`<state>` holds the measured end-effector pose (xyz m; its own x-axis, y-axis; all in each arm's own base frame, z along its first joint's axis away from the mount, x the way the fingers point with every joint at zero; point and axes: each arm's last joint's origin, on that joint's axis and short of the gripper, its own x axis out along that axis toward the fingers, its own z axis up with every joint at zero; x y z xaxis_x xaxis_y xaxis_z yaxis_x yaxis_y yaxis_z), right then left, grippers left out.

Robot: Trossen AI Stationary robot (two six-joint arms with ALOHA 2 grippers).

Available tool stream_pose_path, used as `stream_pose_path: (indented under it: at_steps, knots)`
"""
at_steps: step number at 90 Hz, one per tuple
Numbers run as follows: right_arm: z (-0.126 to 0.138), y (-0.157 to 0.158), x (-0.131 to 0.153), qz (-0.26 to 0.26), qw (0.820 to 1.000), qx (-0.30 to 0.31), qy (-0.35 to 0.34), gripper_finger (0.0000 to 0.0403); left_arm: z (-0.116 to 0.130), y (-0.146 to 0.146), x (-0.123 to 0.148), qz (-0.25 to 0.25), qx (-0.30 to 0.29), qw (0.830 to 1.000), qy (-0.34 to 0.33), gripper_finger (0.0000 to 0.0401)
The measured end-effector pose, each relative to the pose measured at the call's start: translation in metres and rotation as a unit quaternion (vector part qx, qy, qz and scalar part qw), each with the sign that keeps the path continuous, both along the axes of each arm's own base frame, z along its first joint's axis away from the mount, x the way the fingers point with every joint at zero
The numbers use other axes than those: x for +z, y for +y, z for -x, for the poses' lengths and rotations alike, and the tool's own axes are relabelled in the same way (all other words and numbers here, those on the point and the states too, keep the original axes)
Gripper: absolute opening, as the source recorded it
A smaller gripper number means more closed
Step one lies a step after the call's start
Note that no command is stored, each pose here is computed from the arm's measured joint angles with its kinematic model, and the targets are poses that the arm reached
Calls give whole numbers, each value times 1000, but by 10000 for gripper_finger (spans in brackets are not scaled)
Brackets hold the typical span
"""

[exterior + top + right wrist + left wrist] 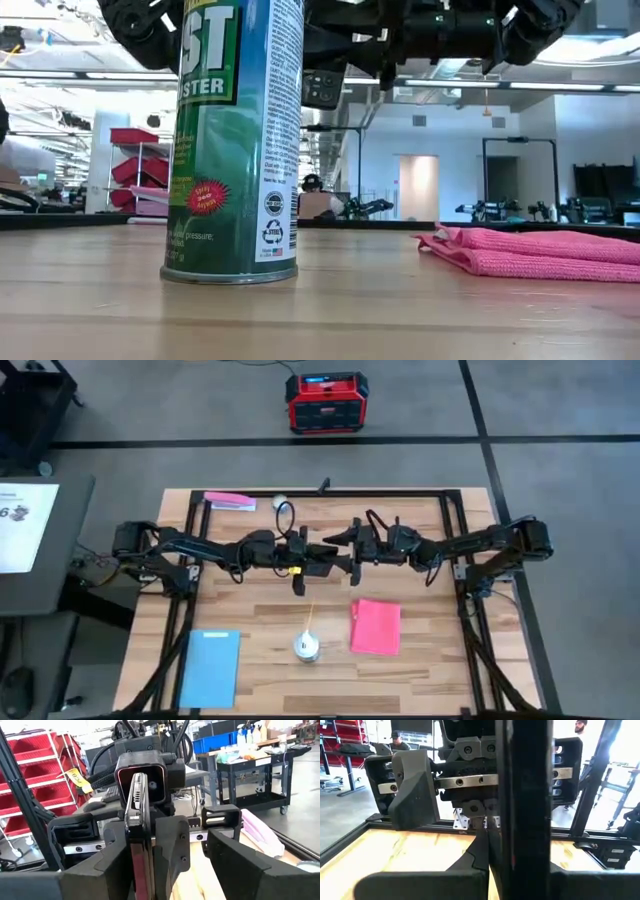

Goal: Apply microfiber cloth
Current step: Spray the back of the black cellphone using the spray bottle

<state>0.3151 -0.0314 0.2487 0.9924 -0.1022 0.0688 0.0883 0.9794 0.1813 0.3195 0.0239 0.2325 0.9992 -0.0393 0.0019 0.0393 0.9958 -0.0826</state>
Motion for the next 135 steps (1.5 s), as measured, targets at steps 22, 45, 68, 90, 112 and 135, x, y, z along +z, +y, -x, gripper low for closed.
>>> stream_pose_path:
  at_steps: [22,45,68,90,112,135]
  knots:
    - [2,1,-1,4,1000,1,2,187,0,0,-1,-2,1,1000,3,4]
    - [15,1,0,5,1000,-9,-1,152,0,0,0,-5,4,1000,0,4]
    - [15,1,2,5,1000,-10,-16,170,0,0,3,1,-8,1000,-13,4]
    - [15,2,1,4,1000,-8,-15,134,0,-1,3,5,-21,1000,-13,4]
    - [14,2,2,7,1000,0,-16,18,0,-1,3,11,-32,999,-15,4]
    - [14,5,2,10,1000,-2,-16,20,0,-2,3,22,-40,999,-14,8]
